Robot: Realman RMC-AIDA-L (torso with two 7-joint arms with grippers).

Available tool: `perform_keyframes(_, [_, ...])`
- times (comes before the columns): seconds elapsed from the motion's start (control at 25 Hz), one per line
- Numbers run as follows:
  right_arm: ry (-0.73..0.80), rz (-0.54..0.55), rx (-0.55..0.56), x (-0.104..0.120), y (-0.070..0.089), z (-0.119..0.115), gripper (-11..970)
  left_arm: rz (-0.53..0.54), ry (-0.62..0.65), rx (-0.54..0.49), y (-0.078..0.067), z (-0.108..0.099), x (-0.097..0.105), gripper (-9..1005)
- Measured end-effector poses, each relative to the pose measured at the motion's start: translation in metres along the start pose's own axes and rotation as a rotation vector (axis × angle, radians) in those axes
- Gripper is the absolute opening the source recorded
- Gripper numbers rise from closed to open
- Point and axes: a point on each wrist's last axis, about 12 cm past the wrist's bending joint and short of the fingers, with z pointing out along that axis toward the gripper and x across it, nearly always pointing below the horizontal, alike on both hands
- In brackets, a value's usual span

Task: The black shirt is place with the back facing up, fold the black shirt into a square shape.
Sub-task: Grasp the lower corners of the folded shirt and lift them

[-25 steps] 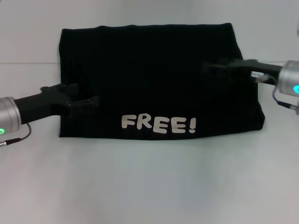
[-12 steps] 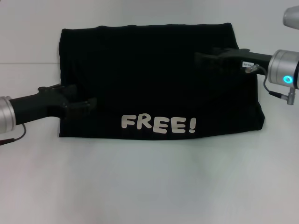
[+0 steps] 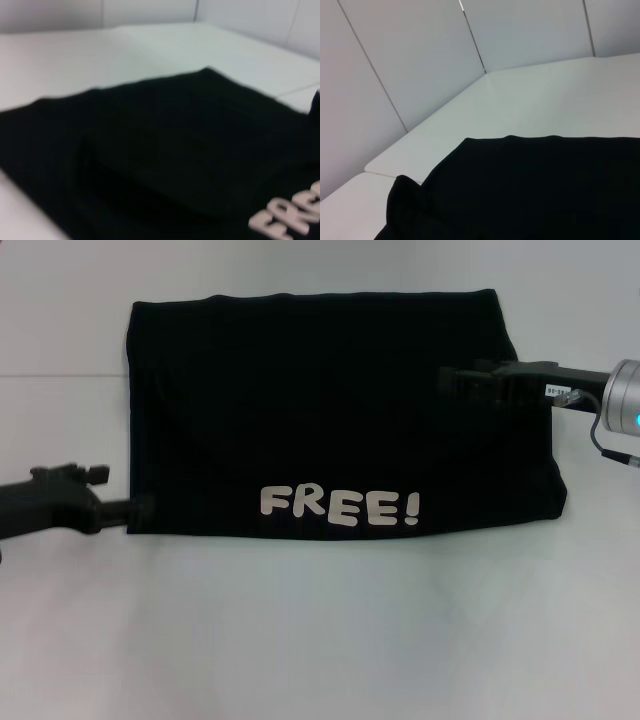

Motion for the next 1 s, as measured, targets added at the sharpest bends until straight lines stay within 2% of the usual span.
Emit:
perform_keyframes(0.16, [0.001, 0.002, -0.001, 0.001, 0.000, 0.000, 735, 0.001, 0.078, 0.013, -0.003, 0.005, 0.009, 843])
perform_keyframes(0.44, [0.000, 0.005, -0.001, 0.001, 0.000, 0.000, 735, 0.039, 0.131, 0.038, -0.013, 0.023, 0.011, 843])
perform_keyframes(0.76, [0.001, 0.010, -0.001, 0.003, 0.000, 0.000, 734, 0.023, 0.147, -0.049, -0.007, 0.033, 0.011, 842])
perform_keyframes(1.0, [0.002, 0.017, 0.003, 0.004, -0.001, -0.002, 734, 0.016, 0.154, -0.050, -0.008, 0.034, 0.014, 842])
